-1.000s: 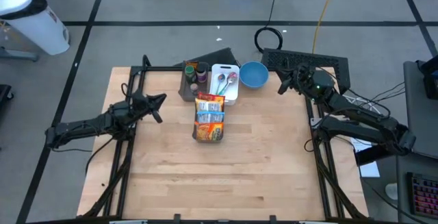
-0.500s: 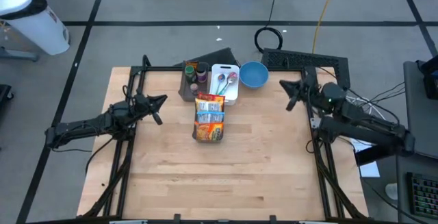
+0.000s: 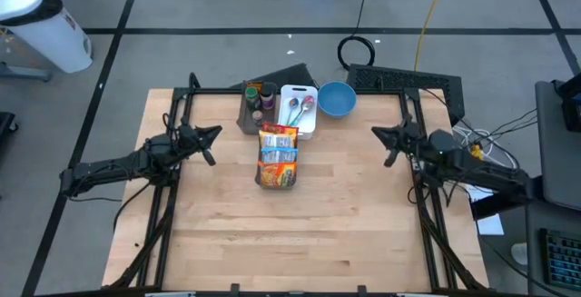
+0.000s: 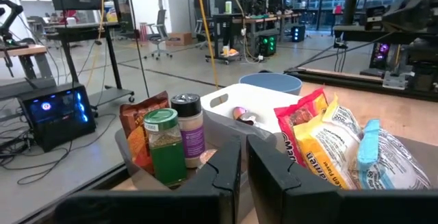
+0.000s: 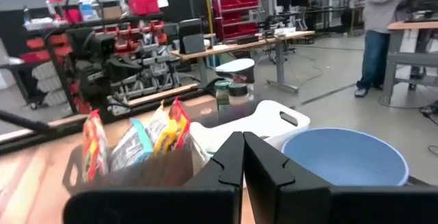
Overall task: Pick & Place Food Item
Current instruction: Return to Home Position
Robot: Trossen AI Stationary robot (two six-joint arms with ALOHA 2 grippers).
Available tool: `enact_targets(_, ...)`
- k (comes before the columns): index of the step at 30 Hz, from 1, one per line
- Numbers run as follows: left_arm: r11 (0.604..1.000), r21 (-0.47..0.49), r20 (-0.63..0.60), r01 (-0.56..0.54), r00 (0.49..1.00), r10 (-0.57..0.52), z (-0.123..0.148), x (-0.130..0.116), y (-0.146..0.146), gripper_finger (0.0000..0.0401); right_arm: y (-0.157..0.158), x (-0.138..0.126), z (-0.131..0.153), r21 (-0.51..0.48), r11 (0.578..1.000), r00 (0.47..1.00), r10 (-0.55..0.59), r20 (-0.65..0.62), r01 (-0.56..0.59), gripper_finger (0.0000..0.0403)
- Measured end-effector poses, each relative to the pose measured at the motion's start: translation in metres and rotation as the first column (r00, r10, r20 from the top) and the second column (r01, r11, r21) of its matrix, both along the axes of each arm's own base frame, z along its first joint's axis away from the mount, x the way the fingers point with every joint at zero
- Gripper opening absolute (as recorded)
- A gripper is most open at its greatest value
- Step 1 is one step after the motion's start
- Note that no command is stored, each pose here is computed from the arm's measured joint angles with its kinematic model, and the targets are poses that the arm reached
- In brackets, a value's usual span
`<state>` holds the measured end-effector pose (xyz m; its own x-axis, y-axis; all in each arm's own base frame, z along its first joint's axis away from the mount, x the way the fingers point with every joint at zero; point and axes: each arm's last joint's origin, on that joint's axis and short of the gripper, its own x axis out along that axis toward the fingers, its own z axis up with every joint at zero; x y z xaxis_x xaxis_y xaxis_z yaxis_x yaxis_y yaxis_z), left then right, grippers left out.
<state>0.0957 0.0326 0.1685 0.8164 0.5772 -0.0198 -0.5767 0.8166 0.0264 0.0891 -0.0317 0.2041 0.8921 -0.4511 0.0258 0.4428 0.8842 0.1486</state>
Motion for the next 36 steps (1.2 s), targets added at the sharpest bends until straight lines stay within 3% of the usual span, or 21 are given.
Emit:
enact_targets(15,1.0,0.0,0.0,-0.001,1.0,0.001,0.0,0.0,0.0,0.0031,0.008,-0.001,-0.026,-0.037,0.991,0.984,0.121,-0.131,-0.127,0.0)
enact_targets(25,1.0,0.001,0.001,-0.001,1.0,0.001,0.0,0.0,0.0,0.0031,0.009,0.004,-0.04,-0.052,0.984,0.98,0.16,-0.117,-0.167,0.0)
enact_targets(29,1.0,0.001,0.0,-0.001,1.0,0.001,0.0,0.0,0.0,0.0031,0.009,0.006,-0.035,-0.072,0.982,0.984,0.173,-0.044,-0.176,0.0)
enact_targets(36,1.0,0.001,0.001,-0.001,1.0,0.001,0.0,0.0,0.0,0.0031,0.009,0.006,-0.036,-0.117,0.978,0.983,0.166,-0.08,-0.175,0.0)
